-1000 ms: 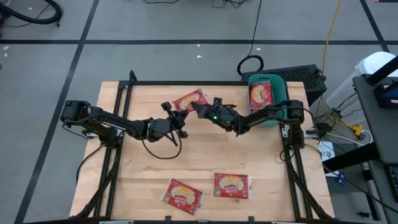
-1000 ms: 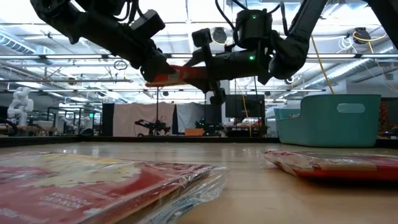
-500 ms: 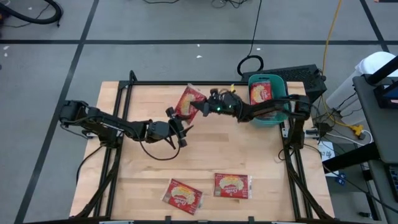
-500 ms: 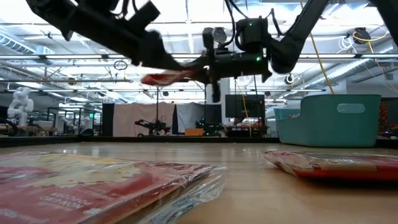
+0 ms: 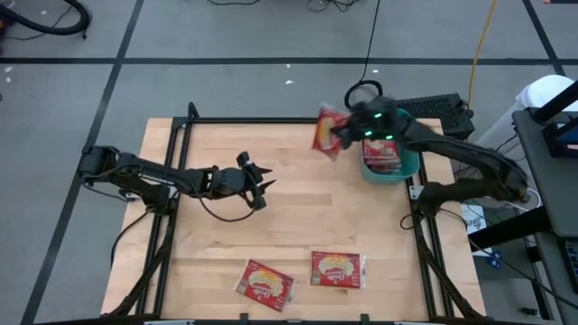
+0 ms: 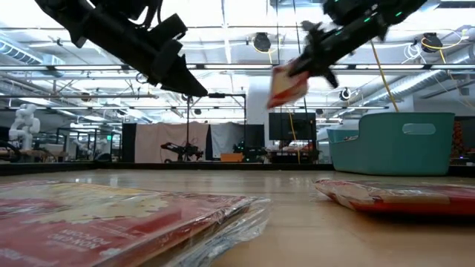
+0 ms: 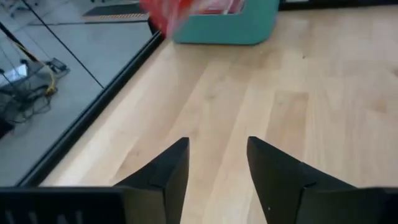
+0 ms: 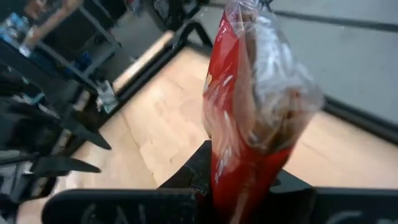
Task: Sort popcorn bags into baskets
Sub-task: Put the red popcorn bag into the green bin
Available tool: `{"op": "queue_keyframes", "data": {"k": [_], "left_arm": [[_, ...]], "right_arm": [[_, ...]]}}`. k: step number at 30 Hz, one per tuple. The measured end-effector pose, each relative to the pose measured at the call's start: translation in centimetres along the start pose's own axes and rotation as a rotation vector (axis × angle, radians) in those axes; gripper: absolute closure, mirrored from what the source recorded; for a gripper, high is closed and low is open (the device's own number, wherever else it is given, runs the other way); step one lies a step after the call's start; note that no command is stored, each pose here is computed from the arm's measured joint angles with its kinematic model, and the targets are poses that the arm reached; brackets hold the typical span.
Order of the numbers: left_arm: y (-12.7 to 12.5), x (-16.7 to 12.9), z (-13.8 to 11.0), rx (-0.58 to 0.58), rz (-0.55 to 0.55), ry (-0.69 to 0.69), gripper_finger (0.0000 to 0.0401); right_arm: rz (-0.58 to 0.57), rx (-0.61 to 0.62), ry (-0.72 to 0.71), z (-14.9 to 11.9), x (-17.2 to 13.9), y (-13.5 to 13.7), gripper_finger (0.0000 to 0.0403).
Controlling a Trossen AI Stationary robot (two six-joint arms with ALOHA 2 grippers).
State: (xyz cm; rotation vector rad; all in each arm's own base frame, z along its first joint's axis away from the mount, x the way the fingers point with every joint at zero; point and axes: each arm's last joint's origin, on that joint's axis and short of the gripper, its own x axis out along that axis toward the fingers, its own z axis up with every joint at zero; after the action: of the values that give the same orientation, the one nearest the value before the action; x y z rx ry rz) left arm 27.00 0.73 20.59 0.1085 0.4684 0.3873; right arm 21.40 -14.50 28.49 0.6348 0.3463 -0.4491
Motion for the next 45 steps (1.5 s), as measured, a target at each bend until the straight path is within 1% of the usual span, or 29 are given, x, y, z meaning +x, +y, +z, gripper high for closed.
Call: {"op": "queue_keyframes", "data": {"k": [2, 6, 8, 11, 15, 18, 19, 20, 25, 30, 34, 38, 45], "left_arm": [[0.1, 0.1, 0.1, -0.020, -0.015, -0.009, 0.0245], [0.1, 0.1, 0.3, -0.030, -0.040, -0.032, 0.0255], [0.0, 0.1, 0.5, -0.021, -0.057, -0.044, 0.0258], [0.0, 0.0, 0.7, -0.003, -0.061, -0.066, 0.0260], [0.0, 0.0, 0.9, -0.004, -0.064, -0.094, 0.0261], [0.0, 0.0, 1.0, 0.006, -0.064, -0.104, 0.0261], [0.0, 0.0, 1.1, 0.014, -0.064, -0.107, 0.0261], [0.0, 0.0, 1.1, 0.019, -0.064, -0.111, 0.0261], [0.5, 0.2, 1.3, 0.024, -0.053, -0.131, 0.0261], [1.0, 0.4, 1.3, -0.006, -0.070, -0.128, 0.0261], [1.1, 0.4, 1.3, -0.008, -0.087, -0.127, 0.0260], [1.0, 0.4, 1.3, -0.009, -0.092, -0.127, 0.0260], [1.0, 0.4, 1.2, -0.012, -0.092, -0.127, 0.0260]], "right_arm": [[-0.005, 0.000, -0.024, 0.6, -2.5, -0.6, 0.0372], [0.006, -0.029, -0.008, 0.8, -6.8, -2.1, 0.0372], [-0.029, -0.018, 0.024, 0.9, -8.5, -2.8, 0.0373], [-0.129, -0.022, 0.094, 0.7, -10.2, -3.7, 0.0373], [-0.254, -0.028, 0.182, 0.1, -11.4, -4.8, 0.0373], [-0.407, -0.012, 0.248, -0.5, -12.2, -5.8, 0.0373], [-0.452, -0.016, 0.272, -0.7, -12.4, -6.0, 0.0372], [-0.468, -0.028, 0.292, -0.9, -12.5, -6.2, 0.0371], [-0.452, -0.032, 0.311, -0.9, -12.3, -6.3, 0.0366], [-0.494, -0.047, 0.338, -1.0, -12.1, -6.3, 0.0364], [-0.510, -0.068, 0.367, -1.2, -11.9, -6.3, 0.0355], [-0.555, -0.091, 0.406, -1.3, -11.5, -6.3, 0.0334], [-0.632, -0.142, 0.485, -1.7, -10.5, -6.2, 0.0277]]}}
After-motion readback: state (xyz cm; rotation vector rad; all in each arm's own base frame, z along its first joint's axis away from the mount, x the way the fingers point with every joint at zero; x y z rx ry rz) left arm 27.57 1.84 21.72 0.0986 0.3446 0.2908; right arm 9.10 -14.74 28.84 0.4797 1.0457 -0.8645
